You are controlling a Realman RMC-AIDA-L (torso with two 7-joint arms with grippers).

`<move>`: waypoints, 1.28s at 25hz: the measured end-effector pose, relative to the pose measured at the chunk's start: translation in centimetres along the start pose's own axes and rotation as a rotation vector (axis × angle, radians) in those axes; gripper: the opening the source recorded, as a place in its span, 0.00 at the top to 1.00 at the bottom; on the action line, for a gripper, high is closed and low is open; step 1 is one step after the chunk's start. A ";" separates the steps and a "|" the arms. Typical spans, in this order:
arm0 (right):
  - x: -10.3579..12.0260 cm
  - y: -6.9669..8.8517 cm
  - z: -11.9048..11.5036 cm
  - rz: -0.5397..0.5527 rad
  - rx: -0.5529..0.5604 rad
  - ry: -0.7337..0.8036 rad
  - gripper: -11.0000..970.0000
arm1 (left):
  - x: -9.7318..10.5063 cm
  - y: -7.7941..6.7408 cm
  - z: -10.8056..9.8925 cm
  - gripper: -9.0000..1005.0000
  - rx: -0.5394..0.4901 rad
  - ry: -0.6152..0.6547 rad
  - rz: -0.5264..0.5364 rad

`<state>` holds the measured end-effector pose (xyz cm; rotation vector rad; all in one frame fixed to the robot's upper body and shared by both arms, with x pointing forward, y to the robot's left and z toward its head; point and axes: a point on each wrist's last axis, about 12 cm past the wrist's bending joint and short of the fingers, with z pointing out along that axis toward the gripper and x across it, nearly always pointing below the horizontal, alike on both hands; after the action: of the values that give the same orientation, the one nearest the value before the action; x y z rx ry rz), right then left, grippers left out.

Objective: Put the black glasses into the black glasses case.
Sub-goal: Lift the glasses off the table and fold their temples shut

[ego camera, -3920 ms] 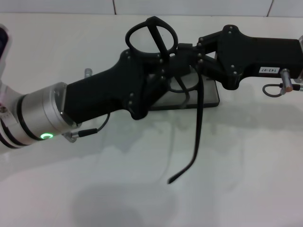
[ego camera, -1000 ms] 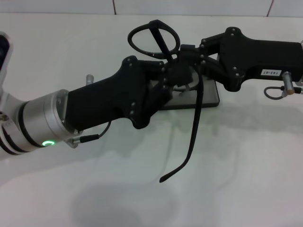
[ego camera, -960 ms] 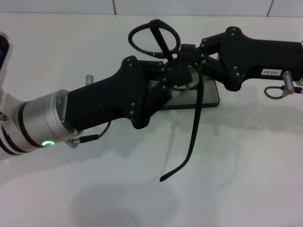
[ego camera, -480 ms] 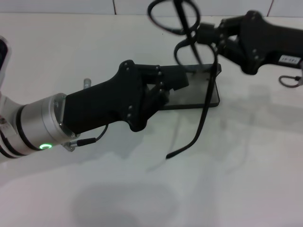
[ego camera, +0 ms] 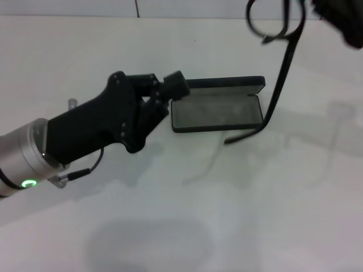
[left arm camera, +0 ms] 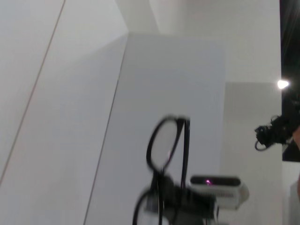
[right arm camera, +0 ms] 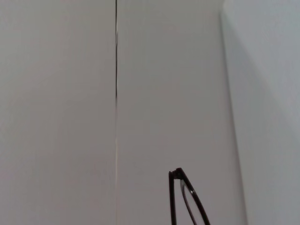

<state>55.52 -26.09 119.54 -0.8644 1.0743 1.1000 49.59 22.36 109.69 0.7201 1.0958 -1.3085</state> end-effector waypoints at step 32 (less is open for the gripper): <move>4.2 -0.7 4.4 0.029 0.010 -0.083 0.96 | 0.8 -1.1 5.2 0.96 0.204 -0.036 -0.025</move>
<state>57.67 -21.09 116.74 -0.7906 1.0254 1.1447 49.55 17.18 110.95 0.8329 0.9537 -1.4631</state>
